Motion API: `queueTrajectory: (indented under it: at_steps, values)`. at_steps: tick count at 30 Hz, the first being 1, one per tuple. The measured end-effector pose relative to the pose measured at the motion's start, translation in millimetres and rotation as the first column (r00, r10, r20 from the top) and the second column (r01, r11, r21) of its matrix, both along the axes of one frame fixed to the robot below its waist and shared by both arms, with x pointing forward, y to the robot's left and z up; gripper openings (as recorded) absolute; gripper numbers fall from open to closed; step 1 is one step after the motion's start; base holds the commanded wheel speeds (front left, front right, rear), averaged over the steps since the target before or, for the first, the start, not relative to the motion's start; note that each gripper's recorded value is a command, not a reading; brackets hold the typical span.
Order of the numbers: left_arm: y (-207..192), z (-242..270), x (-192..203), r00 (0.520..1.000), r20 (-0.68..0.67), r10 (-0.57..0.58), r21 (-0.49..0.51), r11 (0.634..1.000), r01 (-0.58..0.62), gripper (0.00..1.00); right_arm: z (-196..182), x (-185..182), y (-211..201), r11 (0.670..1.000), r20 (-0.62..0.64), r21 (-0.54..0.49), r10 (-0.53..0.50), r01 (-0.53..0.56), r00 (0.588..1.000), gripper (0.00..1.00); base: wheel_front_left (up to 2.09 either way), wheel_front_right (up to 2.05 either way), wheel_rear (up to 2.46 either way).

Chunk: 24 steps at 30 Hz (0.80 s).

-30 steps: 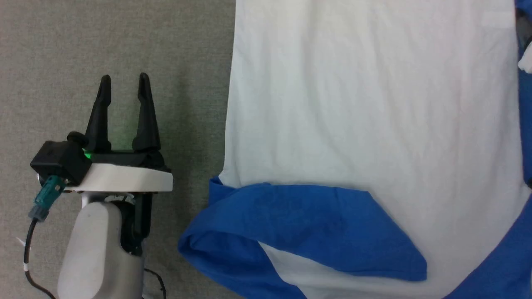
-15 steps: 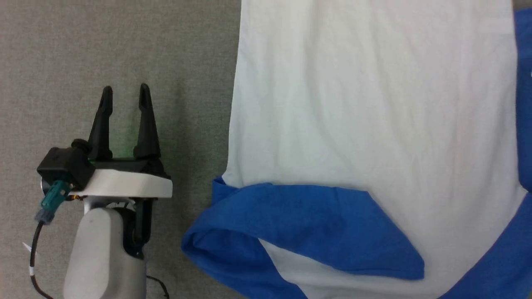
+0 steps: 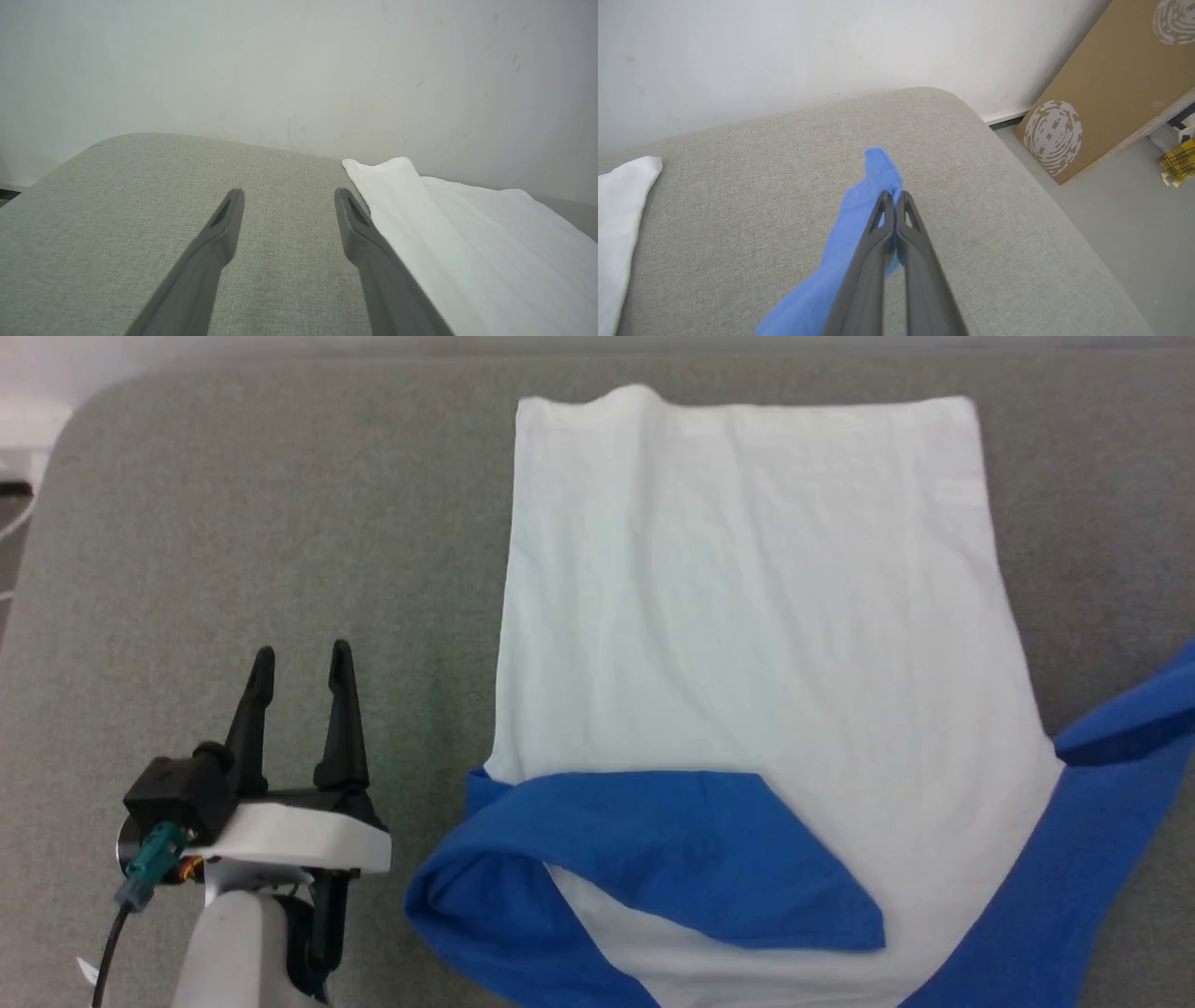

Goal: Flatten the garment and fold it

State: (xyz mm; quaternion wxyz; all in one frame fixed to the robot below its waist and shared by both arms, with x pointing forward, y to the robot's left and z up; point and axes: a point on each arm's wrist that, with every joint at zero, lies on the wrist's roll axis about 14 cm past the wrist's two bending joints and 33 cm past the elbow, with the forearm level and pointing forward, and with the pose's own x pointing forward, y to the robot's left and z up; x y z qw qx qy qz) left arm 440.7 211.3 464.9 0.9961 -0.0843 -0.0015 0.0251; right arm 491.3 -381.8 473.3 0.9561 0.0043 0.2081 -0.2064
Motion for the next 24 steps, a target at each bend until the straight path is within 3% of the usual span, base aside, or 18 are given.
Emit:
queueTrajectory:
  at_steps: [7,12,19,22,24]
  values:
    - [-11,19,-14,0.999,0.04,-0.027,-0.013,1.0,0.028,1.0,65,-62,-36,0.987,0.103,-0.13,-0.085,0.098,0.991,0.0,0.0,0.0,0.0]
    - [-19,29,-22,0.997,0.063,-0.048,-0.02,0.999,0.05,1.0,103,-87,-20,0.984,0.183,-0.163,-0.047,0.077,0.982,0.0,0.0,0.0,0.0]
    - [-28,41,-27,0.993,0.094,-0.073,-0.024,0.997,0.076,1.0,124,-97,76,0.977,0.211,-0.141,0.186,-0.158,0.96,0.0,0.0,0.0,0.0]
    - [-28,41,-28,0.993,0.092,-0.075,-0.026,0.997,0.077,1.0,123,-96,133,0.944,0.2,-0.116,0.326,-0.308,0.924,0.0,0.0,0.0,0.0]
    - [-28,40,-29,0.993,0.089,-0.074,-0.027,0.997,0.077,1.0,118,-96,174,0.904,0.183,-0.101,0.427,-0.415,0.886,0.0,0.0,0.0,0.0]
